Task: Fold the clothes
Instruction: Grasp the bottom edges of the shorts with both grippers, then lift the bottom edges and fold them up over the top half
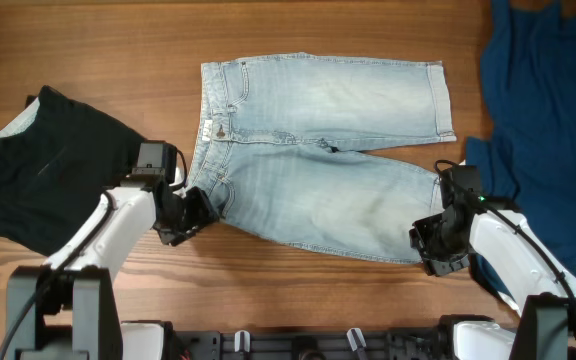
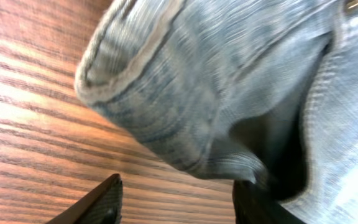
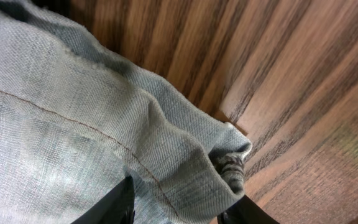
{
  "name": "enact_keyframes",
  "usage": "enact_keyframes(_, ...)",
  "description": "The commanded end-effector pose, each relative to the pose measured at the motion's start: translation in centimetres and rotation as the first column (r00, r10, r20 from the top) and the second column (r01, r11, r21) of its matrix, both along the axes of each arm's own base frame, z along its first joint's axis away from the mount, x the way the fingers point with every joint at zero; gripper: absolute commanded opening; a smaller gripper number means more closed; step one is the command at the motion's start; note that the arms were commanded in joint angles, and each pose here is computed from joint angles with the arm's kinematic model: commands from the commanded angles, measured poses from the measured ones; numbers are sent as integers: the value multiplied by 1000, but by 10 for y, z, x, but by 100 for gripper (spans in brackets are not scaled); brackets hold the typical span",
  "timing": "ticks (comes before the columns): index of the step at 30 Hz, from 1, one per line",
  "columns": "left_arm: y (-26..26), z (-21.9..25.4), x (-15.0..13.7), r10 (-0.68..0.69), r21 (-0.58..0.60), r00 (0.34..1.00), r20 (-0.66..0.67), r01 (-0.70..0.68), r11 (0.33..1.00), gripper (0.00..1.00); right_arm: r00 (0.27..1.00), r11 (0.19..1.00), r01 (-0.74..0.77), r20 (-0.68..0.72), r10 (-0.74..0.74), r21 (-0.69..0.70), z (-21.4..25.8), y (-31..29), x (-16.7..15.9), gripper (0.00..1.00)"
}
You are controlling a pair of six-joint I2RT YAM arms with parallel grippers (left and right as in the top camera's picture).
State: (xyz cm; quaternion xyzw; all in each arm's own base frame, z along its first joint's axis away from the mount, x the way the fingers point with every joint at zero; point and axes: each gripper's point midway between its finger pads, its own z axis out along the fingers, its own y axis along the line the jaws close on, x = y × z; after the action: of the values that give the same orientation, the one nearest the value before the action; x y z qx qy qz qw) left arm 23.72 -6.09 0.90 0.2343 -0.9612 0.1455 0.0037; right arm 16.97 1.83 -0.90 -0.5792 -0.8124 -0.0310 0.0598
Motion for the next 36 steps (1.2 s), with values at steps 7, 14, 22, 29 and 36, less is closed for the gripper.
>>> enact_keyframes(7,16,13,37,9,93,986,164,-24,995,65,999,998,-4,-52,0,-70,-21,-11,-12,42)
enact_keyframes(14,26,-6,42,13,156,990,137,-35,987,61,997,998,-5,-81,0,-66,-20,-10,-19,37)
enact_keyframes(22,26,-5,47,16,154,988,157,-40,987,38,996,999,-5,-90,0,-51,-20,-8,-21,29)
enact_keyframes(29,26,-8,24,15,156,998,65,-25,987,4,995,999,-51,-90,49,-16,-19,-3,-22,4)
enact_keyframes(36,13,39,-4,-36,78,998,59,31,996,4,986,986,-169,6,169,5,3,0,-8,4)
